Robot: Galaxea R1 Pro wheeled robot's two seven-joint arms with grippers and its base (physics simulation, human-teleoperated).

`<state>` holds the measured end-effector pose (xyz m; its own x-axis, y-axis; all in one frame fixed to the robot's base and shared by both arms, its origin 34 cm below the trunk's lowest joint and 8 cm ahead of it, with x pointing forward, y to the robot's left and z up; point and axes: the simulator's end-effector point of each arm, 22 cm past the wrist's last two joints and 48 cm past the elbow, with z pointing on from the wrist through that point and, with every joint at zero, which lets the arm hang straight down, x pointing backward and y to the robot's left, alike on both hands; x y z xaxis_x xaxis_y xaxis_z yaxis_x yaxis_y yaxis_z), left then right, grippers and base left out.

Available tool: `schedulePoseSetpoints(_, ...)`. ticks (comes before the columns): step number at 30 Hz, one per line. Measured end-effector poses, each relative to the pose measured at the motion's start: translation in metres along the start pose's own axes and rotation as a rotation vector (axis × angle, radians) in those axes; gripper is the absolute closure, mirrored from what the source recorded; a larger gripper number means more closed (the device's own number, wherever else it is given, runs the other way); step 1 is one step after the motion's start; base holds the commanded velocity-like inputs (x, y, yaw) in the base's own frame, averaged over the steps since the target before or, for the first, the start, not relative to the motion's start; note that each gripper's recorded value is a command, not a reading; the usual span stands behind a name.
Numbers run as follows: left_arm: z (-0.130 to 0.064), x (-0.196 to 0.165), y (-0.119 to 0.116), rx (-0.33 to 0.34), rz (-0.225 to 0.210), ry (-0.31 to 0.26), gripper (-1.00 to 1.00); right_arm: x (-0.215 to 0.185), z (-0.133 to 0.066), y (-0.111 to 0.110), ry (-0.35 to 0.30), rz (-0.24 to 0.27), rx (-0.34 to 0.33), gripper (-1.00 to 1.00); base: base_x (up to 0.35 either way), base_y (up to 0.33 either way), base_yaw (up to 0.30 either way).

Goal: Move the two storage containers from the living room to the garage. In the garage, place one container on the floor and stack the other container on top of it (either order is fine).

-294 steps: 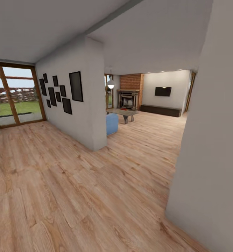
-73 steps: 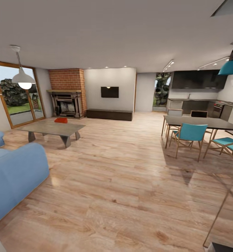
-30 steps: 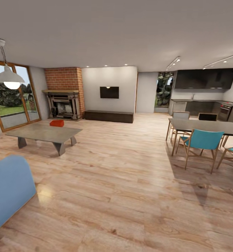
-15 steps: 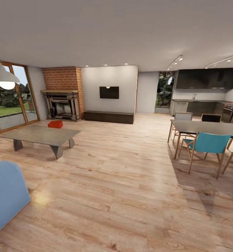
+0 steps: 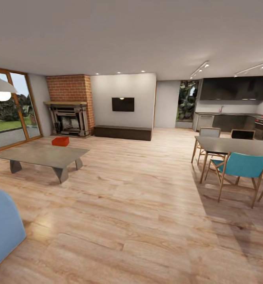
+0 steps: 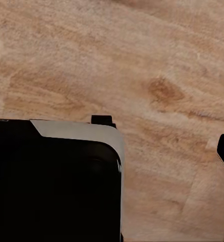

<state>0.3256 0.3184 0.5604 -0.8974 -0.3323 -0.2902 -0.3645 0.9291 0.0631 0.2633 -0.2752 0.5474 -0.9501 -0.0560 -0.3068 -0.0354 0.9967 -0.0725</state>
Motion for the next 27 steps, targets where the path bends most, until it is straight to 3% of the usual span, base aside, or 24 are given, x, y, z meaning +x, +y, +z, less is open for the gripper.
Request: schedulePoseSetpoints(27, -0.0001, -0.0006, -0.0012, 0.002, 0.002, -0.004, -1.00, -0.0001, 0.0000, 0.0000, 0.000, 0.000, 0.000, -1.00, 0.324, 0.000, 0.000)
